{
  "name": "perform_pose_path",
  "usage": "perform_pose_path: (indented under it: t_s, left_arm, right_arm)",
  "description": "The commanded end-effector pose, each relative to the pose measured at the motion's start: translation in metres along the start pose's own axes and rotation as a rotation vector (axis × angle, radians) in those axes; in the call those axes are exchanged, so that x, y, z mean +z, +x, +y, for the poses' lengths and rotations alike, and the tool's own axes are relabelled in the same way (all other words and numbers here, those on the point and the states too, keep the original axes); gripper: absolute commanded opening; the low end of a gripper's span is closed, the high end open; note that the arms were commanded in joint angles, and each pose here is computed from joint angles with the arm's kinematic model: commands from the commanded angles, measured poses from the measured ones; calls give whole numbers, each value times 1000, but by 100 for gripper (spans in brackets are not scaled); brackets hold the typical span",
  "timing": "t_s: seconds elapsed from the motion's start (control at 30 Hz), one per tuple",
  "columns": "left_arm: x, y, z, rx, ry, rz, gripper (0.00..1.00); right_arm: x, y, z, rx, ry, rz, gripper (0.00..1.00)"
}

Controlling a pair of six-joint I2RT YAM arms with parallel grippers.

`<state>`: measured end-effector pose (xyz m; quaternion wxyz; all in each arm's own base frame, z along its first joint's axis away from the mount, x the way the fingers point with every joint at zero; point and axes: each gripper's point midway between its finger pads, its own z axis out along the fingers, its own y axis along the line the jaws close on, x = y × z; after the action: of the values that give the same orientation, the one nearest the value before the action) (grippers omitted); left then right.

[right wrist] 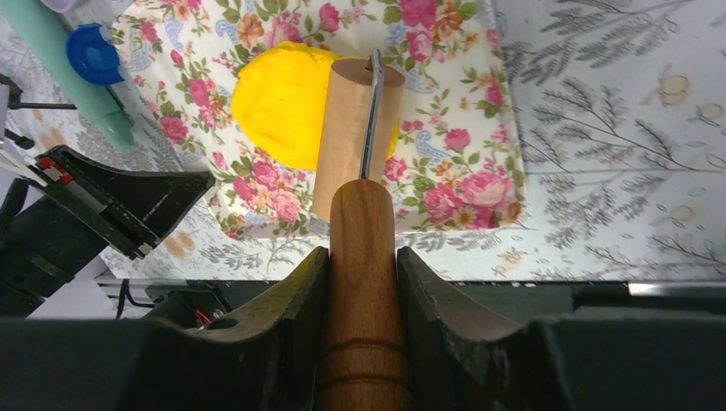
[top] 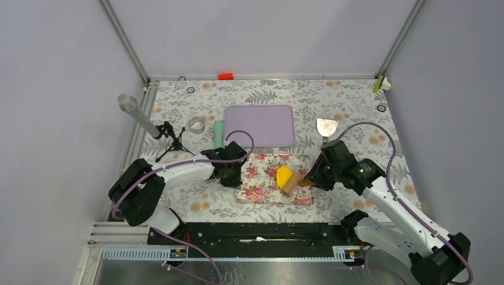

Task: Roll out the dumpling wrappers from the dough
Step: Flatten out the dough on the work surface.

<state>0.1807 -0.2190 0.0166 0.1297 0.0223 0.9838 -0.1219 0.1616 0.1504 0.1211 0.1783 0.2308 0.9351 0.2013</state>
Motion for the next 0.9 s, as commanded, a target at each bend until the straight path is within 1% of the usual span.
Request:
perform_pose_path:
  t_s: [0.0,0.17,0.3,0.43,0.67,0.8,0.87]
  left_arm:
    - [-8,34,33,76,-111,117,0]
    - [-8,25,34,86,-147,102,0]
    - [-10,17,31,98,-154,83,0]
    - [-12,12,28,104,-150,71,0]
    - [-12,11,28,108,-153,69,0]
    - [-11,11,28,106,-156,73,0]
    - [-12,11,28,103,-153,72,0]
  right_arm:
    - [-17,-1,-32,-16,151,-22,0]
    - [-30,-11,-1,-105,78,-5,0]
    - [-35,-18,8,-198,93,11,0]
    - [-33,-17,19,-267,66,52,0]
    - [-30,-6,48,-322,-68,135,0]
    - [-25,12,84,-302,-240,193,0]
    - [-25,17,98,-303,-283,204,0]
